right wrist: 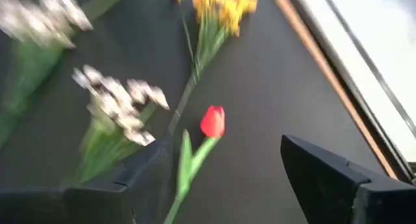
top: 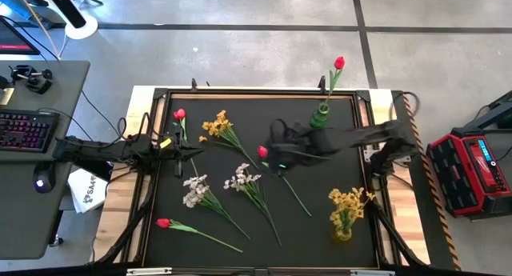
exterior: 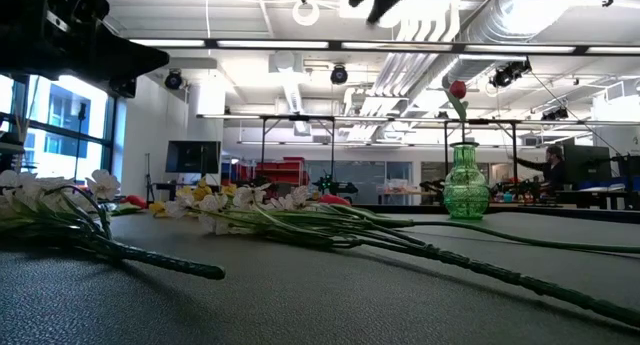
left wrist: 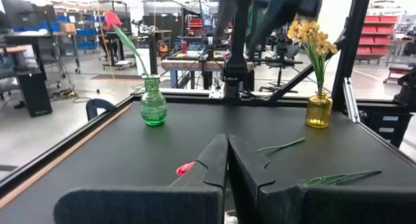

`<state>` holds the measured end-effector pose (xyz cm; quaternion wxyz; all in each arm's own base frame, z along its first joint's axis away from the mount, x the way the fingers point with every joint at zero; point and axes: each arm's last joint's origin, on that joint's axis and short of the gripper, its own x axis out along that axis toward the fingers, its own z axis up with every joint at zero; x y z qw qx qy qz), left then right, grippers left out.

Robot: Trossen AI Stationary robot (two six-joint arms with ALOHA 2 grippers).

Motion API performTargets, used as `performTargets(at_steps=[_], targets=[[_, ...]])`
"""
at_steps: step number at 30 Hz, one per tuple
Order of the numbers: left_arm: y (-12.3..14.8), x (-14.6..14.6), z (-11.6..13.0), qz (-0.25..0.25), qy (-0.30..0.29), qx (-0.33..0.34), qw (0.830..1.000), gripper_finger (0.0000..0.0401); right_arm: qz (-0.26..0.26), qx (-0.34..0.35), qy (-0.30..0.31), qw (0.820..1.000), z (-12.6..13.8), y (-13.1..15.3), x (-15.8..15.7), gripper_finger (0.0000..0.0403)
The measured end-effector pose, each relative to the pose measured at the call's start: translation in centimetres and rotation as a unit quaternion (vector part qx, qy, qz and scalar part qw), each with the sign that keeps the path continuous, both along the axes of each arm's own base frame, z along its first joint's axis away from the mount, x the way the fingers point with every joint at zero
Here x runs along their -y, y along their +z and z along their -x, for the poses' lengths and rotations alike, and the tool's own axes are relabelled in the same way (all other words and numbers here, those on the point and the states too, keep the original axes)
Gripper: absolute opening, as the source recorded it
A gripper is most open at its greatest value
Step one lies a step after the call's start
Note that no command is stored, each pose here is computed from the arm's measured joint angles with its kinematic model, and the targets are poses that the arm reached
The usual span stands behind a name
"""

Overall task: Sort flowers into vase by color
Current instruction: Put the bottom right red flower into the green vase

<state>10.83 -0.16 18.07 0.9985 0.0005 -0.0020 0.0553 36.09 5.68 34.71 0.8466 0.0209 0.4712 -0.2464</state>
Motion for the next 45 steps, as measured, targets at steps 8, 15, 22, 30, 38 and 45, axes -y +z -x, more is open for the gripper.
performTargets(at_steps=[8, 15, 22, 30, 38, 45], targets=[[-0.3, 0.0, 0.0, 0.012, 0.0, -0.016, 1.0, 0.0, -0.037, -0.165, 0.036, 0.985, -5.0, -9.1, 3.6, 0.0263], [-1.1, 0.0, 0.1, 0.01, 0.001, -0.058, 0.998, 0.0, -0.07, -0.169, 0.036, 0.983, -3.2, -13.5, 5.3, 0.0259], [-1.1, 0.0, 0.1, 0.008, 0.001, -0.058, 0.998, 0.0, -0.098, -0.021, 0.066, 0.993, 0.7, -16.9, 5.5, 0.0259], [-0.4, 0.0, 0.0, -0.003, 0.001, -0.023, 1.0, 0.0, -0.067, 0.007, 0.037, 0.997, 2.6, -20.6, 4.9, 0.0259], [0.8, 0.0, 0.0, -0.029, 0.003, 0.039, 0.999, 0.0, -0.123, 0.052, 0.055, 0.99, 3.2, -22.1, 3.9, 0.0259], [1.0, -0.1, 0.1, -0.07, 0.016, 0.041, 0.997, 0.0, -0.098, 0.043, 0.042, 0.993, 3.6, -22.5, 4.0, 0.0214]])
